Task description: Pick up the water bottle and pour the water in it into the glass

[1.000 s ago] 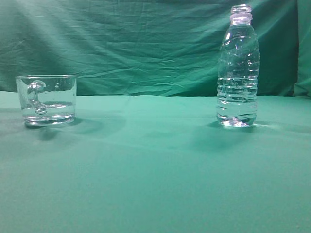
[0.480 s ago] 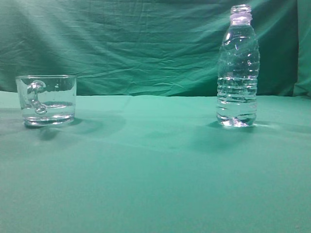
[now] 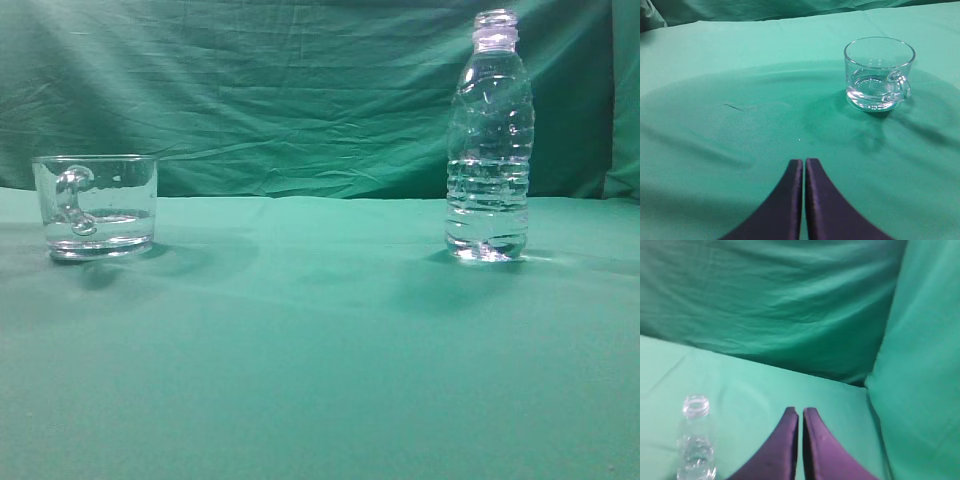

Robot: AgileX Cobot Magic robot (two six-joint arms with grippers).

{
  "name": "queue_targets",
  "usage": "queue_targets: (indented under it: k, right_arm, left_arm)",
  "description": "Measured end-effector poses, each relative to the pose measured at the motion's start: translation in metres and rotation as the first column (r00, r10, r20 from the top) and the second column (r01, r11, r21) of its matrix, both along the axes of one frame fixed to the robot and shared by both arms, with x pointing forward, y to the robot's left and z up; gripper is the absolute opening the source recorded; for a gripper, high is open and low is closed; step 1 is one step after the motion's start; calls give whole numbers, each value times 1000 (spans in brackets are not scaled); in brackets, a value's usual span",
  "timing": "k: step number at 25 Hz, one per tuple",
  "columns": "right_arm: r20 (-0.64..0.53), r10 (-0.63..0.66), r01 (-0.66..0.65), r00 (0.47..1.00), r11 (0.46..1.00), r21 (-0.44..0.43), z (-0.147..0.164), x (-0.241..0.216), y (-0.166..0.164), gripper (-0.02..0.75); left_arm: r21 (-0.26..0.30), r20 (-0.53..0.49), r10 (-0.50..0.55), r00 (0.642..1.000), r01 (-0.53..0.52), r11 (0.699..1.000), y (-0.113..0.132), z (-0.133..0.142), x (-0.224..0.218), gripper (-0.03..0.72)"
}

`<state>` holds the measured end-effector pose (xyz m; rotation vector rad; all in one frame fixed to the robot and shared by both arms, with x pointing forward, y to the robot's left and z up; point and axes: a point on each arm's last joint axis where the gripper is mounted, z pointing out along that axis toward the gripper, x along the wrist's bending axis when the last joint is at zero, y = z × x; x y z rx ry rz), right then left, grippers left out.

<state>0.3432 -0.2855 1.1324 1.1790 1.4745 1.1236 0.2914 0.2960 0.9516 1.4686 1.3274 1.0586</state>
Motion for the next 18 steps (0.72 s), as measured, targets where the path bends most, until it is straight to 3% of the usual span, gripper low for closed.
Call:
queue_targets:
  k: [2, 10, 18]
  right_arm:
    - [10, 59, -58, 998, 996, -68, -10, -11, 2, 0]
    - [14, 78, -77, 997, 995, -64, -84, -48, -4, 0]
    - [-14, -72, 72, 997, 997, -14, -142, -56, -12, 0]
  left_arm:
    - [0, 0, 0, 1000, 0, 1000, 0, 0, 0, 0]
    - [0, 0, 0, 1000, 0, 1000, 0, 0, 0, 0]
    - [0, 0, 0, 1000, 0, 1000, 0, 0, 0, 0]
